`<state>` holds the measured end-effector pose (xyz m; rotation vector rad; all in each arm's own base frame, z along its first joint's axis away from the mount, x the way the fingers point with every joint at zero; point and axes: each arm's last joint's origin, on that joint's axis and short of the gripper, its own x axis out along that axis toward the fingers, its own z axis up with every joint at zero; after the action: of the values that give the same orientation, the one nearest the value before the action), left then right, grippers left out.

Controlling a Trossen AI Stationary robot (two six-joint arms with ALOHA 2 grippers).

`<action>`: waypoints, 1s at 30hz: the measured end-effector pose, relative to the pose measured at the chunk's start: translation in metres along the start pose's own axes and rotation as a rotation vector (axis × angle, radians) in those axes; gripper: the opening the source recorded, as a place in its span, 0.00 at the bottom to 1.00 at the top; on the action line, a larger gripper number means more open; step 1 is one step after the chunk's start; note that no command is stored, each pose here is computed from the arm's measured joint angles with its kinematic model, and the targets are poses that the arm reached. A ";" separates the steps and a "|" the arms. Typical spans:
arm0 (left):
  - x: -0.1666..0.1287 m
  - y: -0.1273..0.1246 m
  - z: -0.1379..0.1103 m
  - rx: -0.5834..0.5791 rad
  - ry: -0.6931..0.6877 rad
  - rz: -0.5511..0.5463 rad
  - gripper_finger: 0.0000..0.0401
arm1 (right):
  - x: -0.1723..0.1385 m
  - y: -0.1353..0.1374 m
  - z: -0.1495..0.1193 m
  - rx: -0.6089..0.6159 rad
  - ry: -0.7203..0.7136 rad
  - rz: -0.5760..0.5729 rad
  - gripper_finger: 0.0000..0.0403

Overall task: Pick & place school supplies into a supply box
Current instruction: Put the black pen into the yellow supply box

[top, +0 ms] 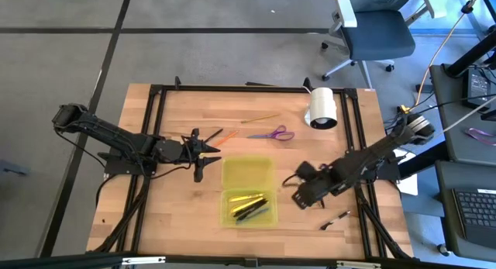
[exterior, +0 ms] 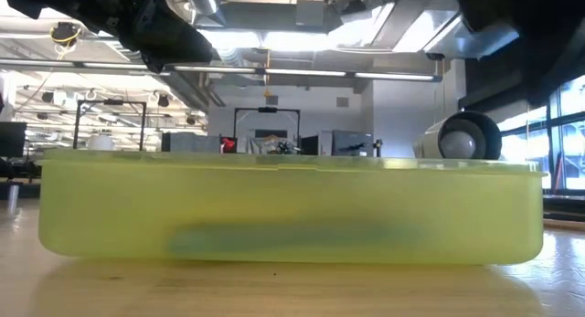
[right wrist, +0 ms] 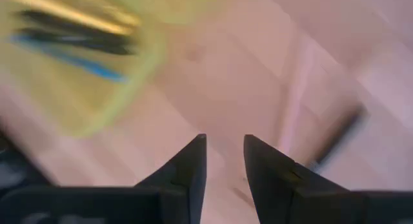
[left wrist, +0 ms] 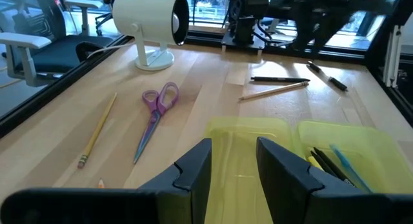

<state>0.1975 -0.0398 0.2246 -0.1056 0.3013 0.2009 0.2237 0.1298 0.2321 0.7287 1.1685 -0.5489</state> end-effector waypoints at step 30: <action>0.000 0.000 0.000 0.000 0.000 0.002 0.29 | 0.070 -0.055 -0.040 0.214 0.086 -0.236 0.27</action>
<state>0.1975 -0.0397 0.2246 -0.1056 0.3010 0.2032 0.1809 0.1233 0.1445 0.8075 1.2972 -0.8573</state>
